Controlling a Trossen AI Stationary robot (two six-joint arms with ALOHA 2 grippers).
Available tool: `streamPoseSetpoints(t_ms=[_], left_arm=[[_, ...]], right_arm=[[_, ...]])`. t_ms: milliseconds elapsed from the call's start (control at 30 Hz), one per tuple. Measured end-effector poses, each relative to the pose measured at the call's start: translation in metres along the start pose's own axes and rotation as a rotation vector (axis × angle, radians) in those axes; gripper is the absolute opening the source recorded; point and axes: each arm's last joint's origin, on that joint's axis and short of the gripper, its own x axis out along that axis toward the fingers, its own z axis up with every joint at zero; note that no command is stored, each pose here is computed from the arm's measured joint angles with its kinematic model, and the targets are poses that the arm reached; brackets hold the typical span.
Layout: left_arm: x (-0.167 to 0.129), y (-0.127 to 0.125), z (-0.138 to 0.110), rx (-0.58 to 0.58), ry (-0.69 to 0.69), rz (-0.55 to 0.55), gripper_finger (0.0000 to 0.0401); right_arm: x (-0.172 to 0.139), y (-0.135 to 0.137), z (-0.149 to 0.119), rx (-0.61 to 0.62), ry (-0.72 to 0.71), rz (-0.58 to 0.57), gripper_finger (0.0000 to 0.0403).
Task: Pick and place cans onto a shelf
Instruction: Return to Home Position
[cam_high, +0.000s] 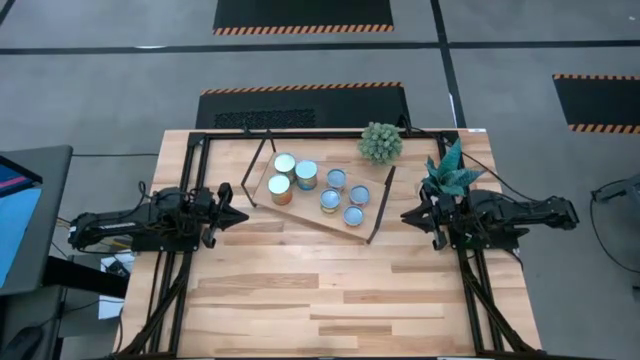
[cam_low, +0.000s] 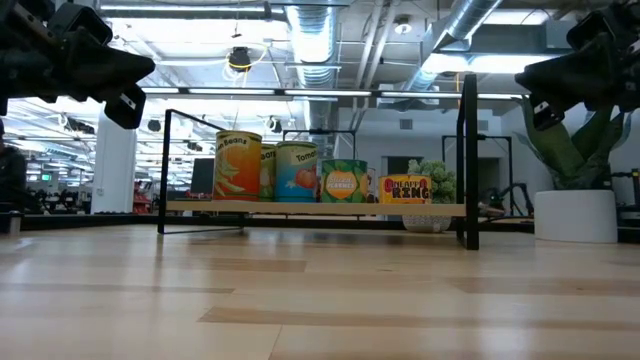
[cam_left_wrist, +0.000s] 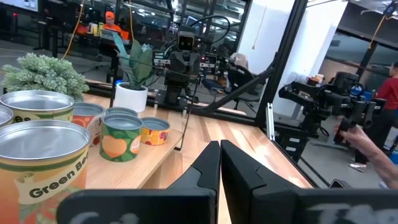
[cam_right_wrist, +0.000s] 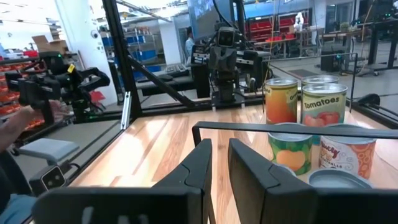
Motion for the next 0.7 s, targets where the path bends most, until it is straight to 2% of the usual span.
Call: streamPoseSetpoints(t_ms=[700], left_arm=[[0.0, 0.0, 0.0001, -0.001, -0.001, 0.0, 0.0]], right_arm=[[0.0, -0.0004, -0.0021, 0.001, 0.022, -0.006, 0.0079]])
